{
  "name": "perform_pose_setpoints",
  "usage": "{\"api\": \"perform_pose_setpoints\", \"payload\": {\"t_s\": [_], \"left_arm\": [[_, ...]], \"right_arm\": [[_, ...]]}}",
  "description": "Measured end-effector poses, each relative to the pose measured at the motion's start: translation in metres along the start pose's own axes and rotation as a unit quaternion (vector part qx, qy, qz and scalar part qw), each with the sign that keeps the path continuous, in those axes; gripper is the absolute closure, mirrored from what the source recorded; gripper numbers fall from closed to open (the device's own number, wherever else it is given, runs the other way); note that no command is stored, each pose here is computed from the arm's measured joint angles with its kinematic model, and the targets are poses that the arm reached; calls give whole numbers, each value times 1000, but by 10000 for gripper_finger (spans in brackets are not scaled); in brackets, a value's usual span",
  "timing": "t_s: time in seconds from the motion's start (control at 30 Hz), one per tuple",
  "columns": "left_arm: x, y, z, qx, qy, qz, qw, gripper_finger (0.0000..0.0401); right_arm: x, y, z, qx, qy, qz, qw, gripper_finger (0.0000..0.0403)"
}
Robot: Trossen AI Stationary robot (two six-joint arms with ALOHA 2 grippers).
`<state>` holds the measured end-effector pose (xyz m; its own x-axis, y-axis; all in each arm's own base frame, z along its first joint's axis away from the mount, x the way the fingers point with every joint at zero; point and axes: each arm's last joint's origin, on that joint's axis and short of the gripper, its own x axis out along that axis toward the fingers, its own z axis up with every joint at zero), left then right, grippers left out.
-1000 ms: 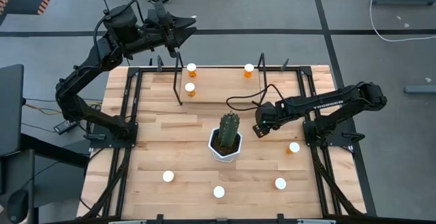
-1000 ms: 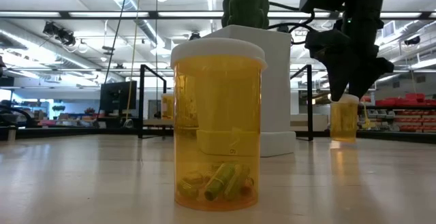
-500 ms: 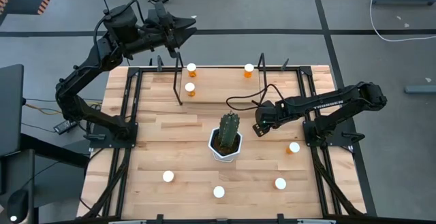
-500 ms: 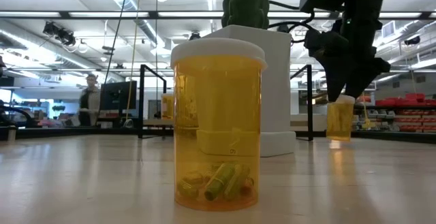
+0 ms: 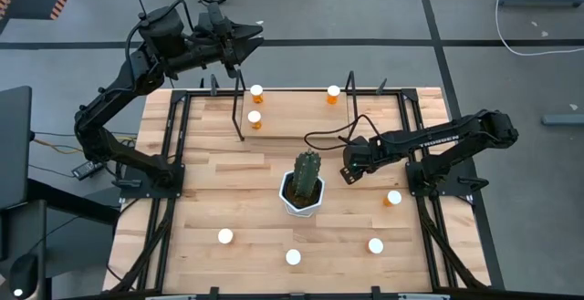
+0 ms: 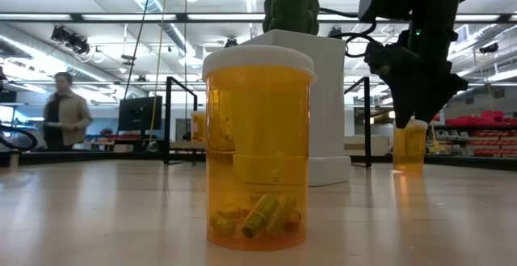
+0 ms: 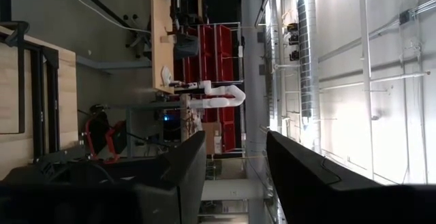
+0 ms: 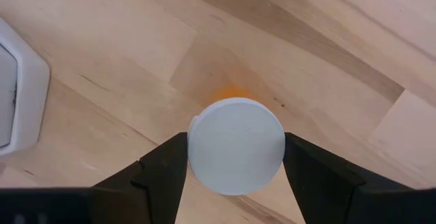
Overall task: Pick and place medicine bottles onto shelf by color
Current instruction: Put the orange medicine bottle on the shelf
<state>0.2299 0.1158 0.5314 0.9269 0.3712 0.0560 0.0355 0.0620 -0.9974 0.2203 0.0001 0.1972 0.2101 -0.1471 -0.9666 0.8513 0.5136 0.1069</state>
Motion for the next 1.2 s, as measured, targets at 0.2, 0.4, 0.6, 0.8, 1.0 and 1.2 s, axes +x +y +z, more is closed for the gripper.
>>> {"api": "perform_pose_setpoints", "payload": {"t_s": [0.2,0.4,0.6,0.8,1.0,1.2], "left_arm": [[0,0,0,-1,0,0,1000,239],[0,0,0,-1,0,0,1000,239],[0,0,0,-1,2,0,1000,239],[0,0,0,-1,2,0,1000,239],[0,0,0,-1,3,0,1000,239],[-1,-1,0,0,3,-1,1000,239]], "right_arm": [[0,1,0,1,-1,5,1000,163],[0,1,1,0,-3,8,1000,163],[0,1,1,-3,-3,8,1000,163],[0,3,2,-6,-7,15,1000,155],[0,3,2,-4,-7,16,1000,127],[0,3,2,-1,-7,16,1000,116]]}}
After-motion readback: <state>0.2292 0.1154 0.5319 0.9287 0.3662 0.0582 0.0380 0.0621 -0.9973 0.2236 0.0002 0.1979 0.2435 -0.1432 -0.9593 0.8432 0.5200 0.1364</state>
